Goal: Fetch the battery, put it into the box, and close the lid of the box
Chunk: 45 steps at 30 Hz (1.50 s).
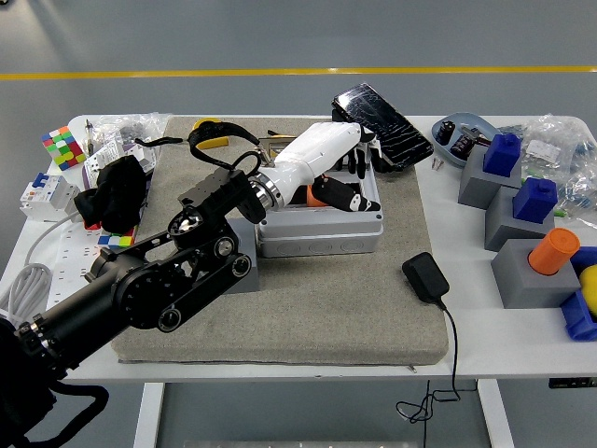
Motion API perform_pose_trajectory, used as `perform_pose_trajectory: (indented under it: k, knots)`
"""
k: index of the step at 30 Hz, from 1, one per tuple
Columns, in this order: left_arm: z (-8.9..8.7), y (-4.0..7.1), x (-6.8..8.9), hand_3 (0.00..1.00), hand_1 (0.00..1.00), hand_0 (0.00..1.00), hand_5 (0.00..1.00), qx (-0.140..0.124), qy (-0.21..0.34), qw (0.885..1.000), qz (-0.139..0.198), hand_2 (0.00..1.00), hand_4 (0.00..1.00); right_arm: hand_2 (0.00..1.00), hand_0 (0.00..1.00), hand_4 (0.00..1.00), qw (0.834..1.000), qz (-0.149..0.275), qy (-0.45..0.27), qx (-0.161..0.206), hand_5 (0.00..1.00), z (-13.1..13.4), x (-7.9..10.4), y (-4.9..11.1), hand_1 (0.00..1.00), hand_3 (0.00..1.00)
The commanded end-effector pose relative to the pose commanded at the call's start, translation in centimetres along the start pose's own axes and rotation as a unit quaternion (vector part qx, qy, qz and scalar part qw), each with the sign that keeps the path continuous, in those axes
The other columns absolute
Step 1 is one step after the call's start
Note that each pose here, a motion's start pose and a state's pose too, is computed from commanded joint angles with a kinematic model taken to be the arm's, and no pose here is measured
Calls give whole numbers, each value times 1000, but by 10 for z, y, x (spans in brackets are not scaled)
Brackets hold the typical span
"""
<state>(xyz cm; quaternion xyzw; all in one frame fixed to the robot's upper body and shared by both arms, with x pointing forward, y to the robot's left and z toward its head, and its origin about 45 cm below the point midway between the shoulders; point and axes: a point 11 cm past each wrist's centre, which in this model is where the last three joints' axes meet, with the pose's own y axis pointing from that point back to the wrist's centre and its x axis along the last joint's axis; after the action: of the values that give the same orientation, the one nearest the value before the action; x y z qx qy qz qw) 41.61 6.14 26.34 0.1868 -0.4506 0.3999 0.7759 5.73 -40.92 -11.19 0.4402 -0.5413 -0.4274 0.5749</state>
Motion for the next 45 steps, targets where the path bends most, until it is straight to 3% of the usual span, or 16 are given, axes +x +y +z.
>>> perform_pose_trajectory:
  k: [3, 4, 9, 10, 16, 21, 23, 33, 45]
  knots:
    - [-8, -2, 13, 731, 701, 575, 472, 8, 12, 1000, 15, 675, 998, 672, 643, 971, 1000, -1, -1, 1, 579, -1, -1, 0, 662, 576]
    - [-11, -2, 17, 837, 853, 806, 740, 13, 14, 1000, 18, 830, 998, 672, 644, 970, 1000, -1, -1, 1, 579, -1, -1, 0, 663, 576]
    - [-31, -5, 30, 837, 853, 806, 740, 48, 22, 998, 22, 830, 998, 672, 644, 970, 1000, -1, -2, 2, 579, -2, -1, 0, 663, 576]
    - [-35, -5, 32, 900, 919, 883, 858, 57, 21, 998, 22, 903, 998, 672, 643, 970, 1000, -1, -2, 2, 579, -2, -1, 0, 663, 576]
    - [-57, -2, 29, 899, 921, 879, 855, 109, 15, 994, 5, 898, 998, 672, 643, 970, 1000, -1, -2, 1, 578, -1, -1, 0, 663, 575]
    - [-57, 1, 14, 899, 921, 879, 855, 129, 17, 991, -28, 898, 998, 672, 643, 970, 1000, -1, -2, 0, 578, 0, -1, 0, 663, 575]
    - [-55, 3, 8, 874, 905, 856, 851, 134, 18, 990, -42, 855, 998, 672, 643, 970, 1000, -2, -2, 0, 578, 0, -2, 0, 663, 577]
    - [-27, 12, -21, 862, 893, 842, 850, 114, 36, 989, -82, 833, 998, 672, 642, 971, 1000, -2, -3, 0, 579, 1, -2, 0, 663, 575]
    - [-29, 25, -47, 855, 887, 831, 846, 117, 38, 986, -113, 828, 998, 672, 643, 970, 1000, -2, -1, -1, 578, 3, -3, -1, 663, 576]
